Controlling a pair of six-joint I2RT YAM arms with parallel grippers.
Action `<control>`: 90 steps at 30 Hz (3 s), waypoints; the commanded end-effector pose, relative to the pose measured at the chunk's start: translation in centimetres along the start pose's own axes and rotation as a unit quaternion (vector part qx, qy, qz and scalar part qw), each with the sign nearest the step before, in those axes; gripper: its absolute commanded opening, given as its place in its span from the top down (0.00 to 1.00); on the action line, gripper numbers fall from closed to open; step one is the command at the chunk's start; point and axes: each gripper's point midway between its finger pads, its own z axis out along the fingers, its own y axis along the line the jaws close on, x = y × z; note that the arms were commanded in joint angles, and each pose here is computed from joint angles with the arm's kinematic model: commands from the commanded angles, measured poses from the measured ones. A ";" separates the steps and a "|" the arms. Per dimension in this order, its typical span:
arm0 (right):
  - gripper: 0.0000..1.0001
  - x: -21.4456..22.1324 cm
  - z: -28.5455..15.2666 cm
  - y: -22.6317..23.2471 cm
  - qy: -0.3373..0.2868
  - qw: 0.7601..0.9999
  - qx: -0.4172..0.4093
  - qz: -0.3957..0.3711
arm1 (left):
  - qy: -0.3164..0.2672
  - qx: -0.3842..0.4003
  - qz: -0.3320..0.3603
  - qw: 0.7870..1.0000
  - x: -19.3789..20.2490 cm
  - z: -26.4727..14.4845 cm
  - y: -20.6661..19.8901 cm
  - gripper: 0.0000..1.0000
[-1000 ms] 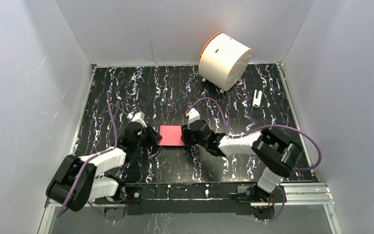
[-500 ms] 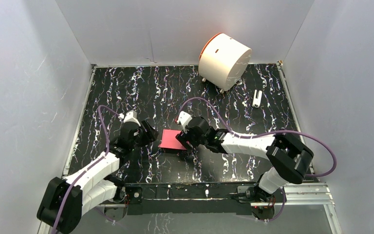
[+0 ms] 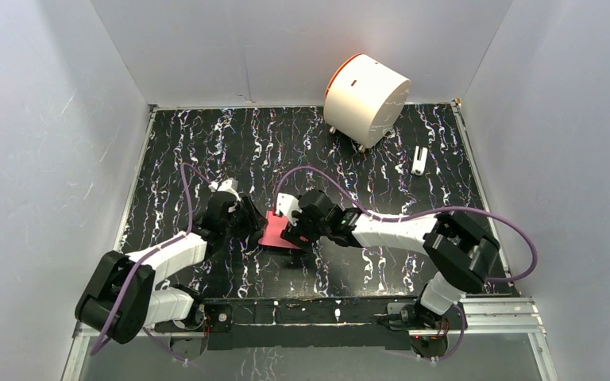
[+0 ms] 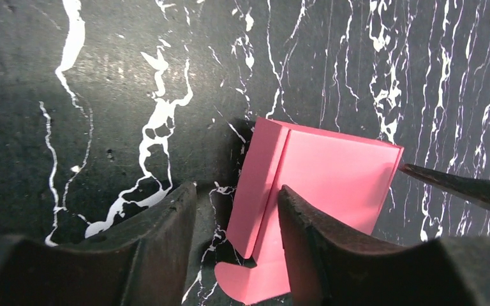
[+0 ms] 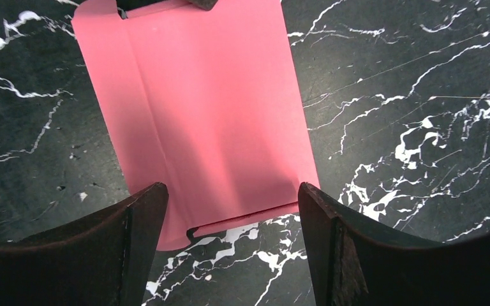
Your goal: Fold the paper box
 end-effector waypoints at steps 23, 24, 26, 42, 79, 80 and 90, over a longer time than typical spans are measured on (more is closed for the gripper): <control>0.15 -3.8 -0.6 1.3 -0.028 0.995 0.010 -0.094 | 0.086 -0.034 0.022 0.995 3.6 1.4 2.3 0.79; 0.15 -3.9 -0.5 1.5 -0.028 0.995 0.008 -0.097 | 0.087 -0.035 0.022 0.995 3.6 1.4 2.3 0.79; 0.14 -3.8 -0.3 1.8 -0.026 0.995 0.006 -0.101 | 0.088 -0.034 0.023 0.995 3.7 1.4 2.3 0.79; 0.19 0.1 4.1 0.8 0.038 0.977 0.114 -0.175 | 0.102 -0.004 0.012 0.995 3.8 1.5 0.9 0.79; 1.00 -5.4 -2.8 1.9 0.009 0.995 -0.070 -0.067 | -0.113 -0.032 0.076 0.990 -10.6 -12.0 -4.2 0.46; 1.00 -5.7 -3.3 1.6 0.007 0.995 -0.086 -0.054 | -0.114 -0.032 0.083 0.989 -10.7 -12.3 -4.3 0.46; 1.00 -6.5 -4.4 0.1 0.001 0.972 -0.230 0.037 | -0.048 0.012 0.147 0.988 -8.9 -12.6 -5.8 0.40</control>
